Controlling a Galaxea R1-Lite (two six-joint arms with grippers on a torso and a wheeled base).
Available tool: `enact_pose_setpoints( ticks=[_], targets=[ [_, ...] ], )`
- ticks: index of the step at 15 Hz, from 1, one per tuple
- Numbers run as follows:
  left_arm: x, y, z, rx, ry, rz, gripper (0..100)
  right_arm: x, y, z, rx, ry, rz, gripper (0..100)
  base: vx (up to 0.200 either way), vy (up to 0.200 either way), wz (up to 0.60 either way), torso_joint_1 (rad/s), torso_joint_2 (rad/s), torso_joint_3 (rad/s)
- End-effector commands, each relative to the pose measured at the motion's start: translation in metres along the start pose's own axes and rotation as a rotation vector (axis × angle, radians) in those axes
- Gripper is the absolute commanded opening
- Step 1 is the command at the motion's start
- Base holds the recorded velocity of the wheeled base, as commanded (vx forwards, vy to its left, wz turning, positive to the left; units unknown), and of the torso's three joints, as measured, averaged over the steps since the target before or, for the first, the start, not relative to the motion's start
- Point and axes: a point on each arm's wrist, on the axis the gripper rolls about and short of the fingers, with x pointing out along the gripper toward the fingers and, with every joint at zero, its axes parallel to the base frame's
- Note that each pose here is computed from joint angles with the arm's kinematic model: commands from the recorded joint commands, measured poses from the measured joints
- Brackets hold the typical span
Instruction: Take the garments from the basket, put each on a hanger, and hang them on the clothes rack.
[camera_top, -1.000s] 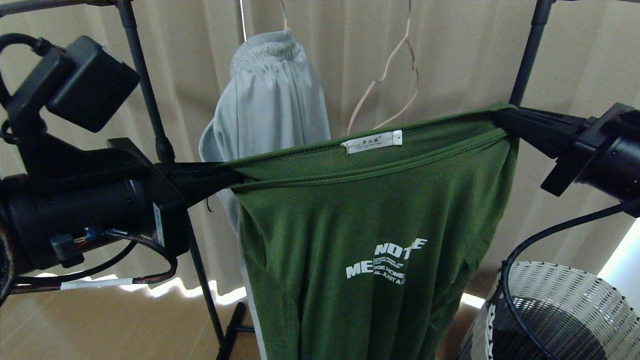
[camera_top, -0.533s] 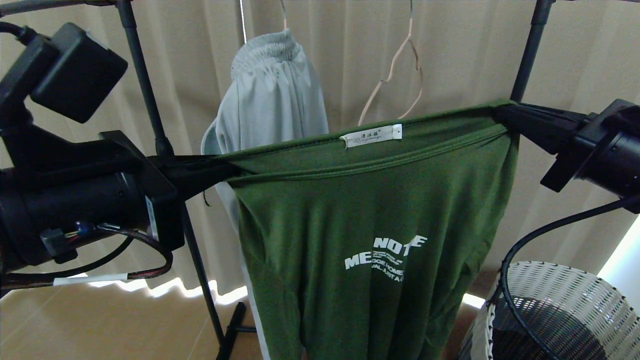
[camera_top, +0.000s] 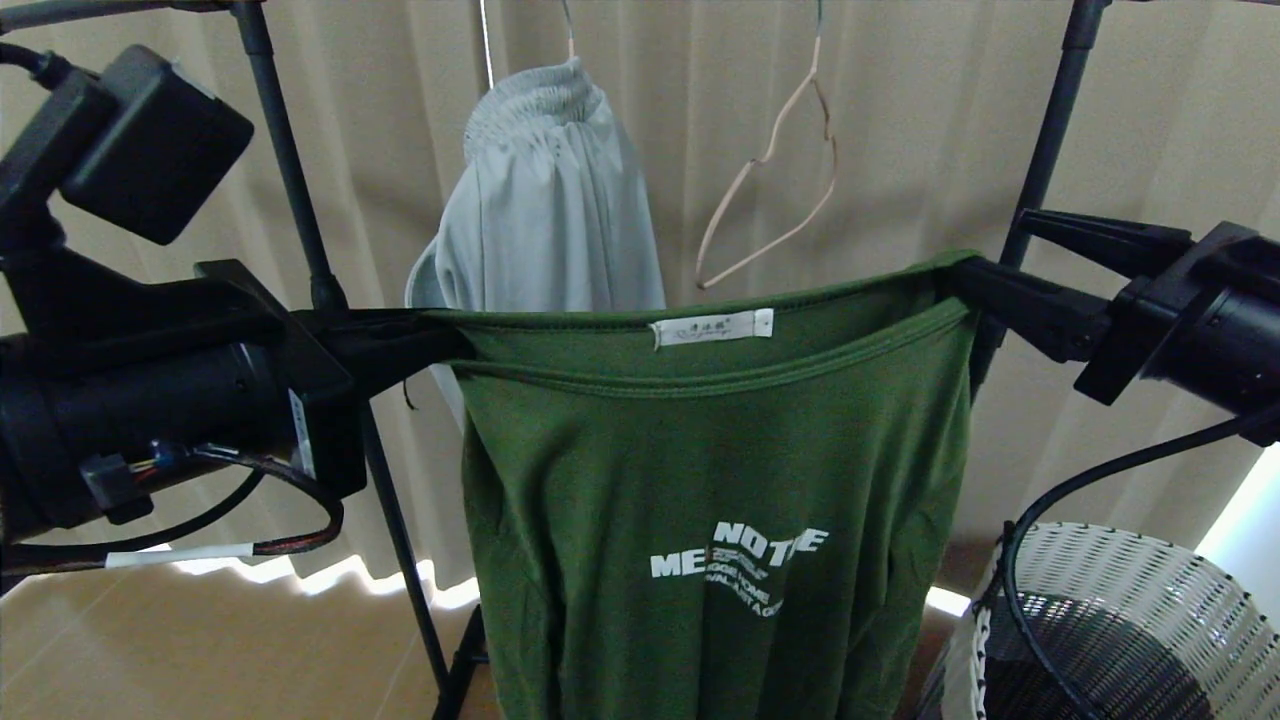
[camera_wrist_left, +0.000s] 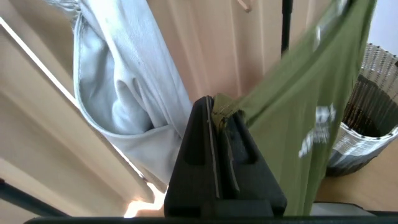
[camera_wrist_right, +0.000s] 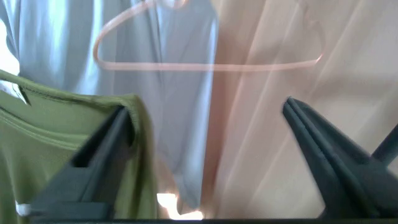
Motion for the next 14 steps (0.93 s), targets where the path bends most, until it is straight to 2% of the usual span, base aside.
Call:
enact_pose_setpoints(
  ticks=[1,4,7,9,10,14],
  targets=[
    [0.001,0.0,-0.005,-0.002,0.018,0.0,0,-0.004,0.002,-0.01,0.004,0.031,0.006,100,0.0,0.0,0.0,0.0,0.0,0.0],
    [0.002,0.008,-0.009,-0.007,0.035,0.043,0,-0.011,0.003,-0.009,0.003,-0.02,0.009,100,0.0,0.0,0.0,0.0,0.0,0.0],
    [0.007,0.02,-0.017,0.034,0.074,0.101,0,-0.02,0.005,-0.017,0.014,-0.042,0.015,100,0.0,0.0,0.0,0.0,0.0,0.0],
    [0.01,0.024,-0.021,0.05,0.054,0.125,0,-0.027,0.007,-0.021,0.016,-0.065,0.045,100,0.0,0.0,0.0,0.0,0.0,0.0],
    [0.012,0.024,-0.023,0.051,0.036,0.133,0,-0.032,0.008,-0.021,0.015,-0.077,0.106,100,0.0,0.0,0.0,0.0,0.0,0.0],
    [0.015,0.025,-0.024,0.05,0.043,0.137,0,-0.044,0.012,-0.026,0.044,-0.073,0.195,100,0.0,0.0,0.0,0.0,0.0,0.0]
  ],
)
